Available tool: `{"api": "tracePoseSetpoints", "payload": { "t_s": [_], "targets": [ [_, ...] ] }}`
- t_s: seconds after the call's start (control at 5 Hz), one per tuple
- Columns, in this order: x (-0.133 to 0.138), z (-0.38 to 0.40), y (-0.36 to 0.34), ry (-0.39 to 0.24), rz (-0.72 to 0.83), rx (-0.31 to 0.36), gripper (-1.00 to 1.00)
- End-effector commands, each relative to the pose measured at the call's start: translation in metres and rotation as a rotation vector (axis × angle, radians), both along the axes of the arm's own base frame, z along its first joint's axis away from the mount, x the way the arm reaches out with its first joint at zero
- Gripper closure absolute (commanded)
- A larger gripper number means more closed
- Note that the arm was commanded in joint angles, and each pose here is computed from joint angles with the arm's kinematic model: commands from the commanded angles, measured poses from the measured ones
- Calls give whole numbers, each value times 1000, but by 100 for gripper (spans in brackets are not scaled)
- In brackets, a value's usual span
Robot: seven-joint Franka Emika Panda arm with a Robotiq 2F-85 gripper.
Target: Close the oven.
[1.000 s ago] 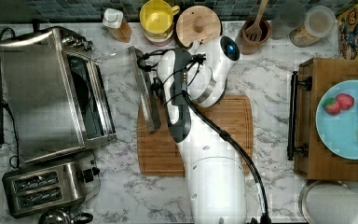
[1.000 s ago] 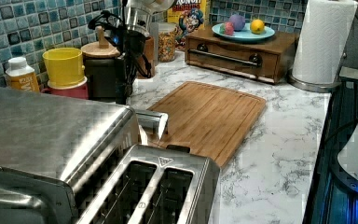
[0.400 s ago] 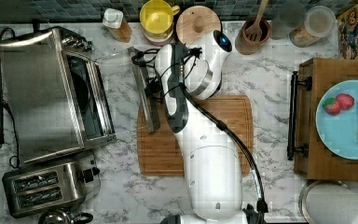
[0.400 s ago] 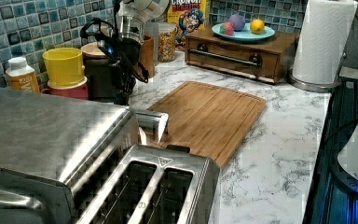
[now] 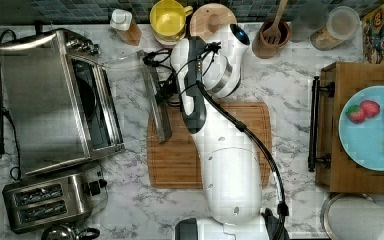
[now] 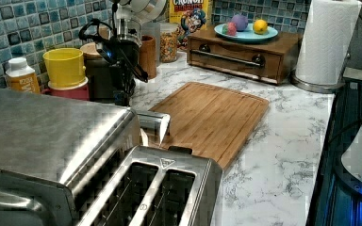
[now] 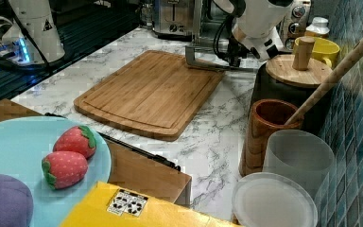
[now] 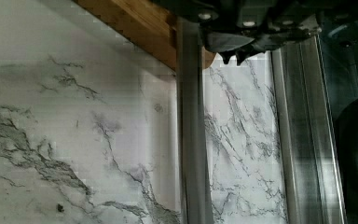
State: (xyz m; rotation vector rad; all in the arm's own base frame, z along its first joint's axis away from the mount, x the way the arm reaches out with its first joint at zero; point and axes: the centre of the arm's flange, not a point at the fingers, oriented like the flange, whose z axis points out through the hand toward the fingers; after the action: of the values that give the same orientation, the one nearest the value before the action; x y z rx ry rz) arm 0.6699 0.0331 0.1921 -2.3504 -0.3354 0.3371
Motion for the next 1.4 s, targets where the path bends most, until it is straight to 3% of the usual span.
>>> {"api": "tracePoseSetpoints", "payload": {
  "t_s": [0.2,0.8,1.0,1.4],
  "targets": [
    [8,119,115,-167,87,92,100],
    [-28,228,190,-332,146,70,100],
    [-43,241,227,-374,190,-34,100],
    [-71,216,273,-420,213,-349,100]
  ]
}}
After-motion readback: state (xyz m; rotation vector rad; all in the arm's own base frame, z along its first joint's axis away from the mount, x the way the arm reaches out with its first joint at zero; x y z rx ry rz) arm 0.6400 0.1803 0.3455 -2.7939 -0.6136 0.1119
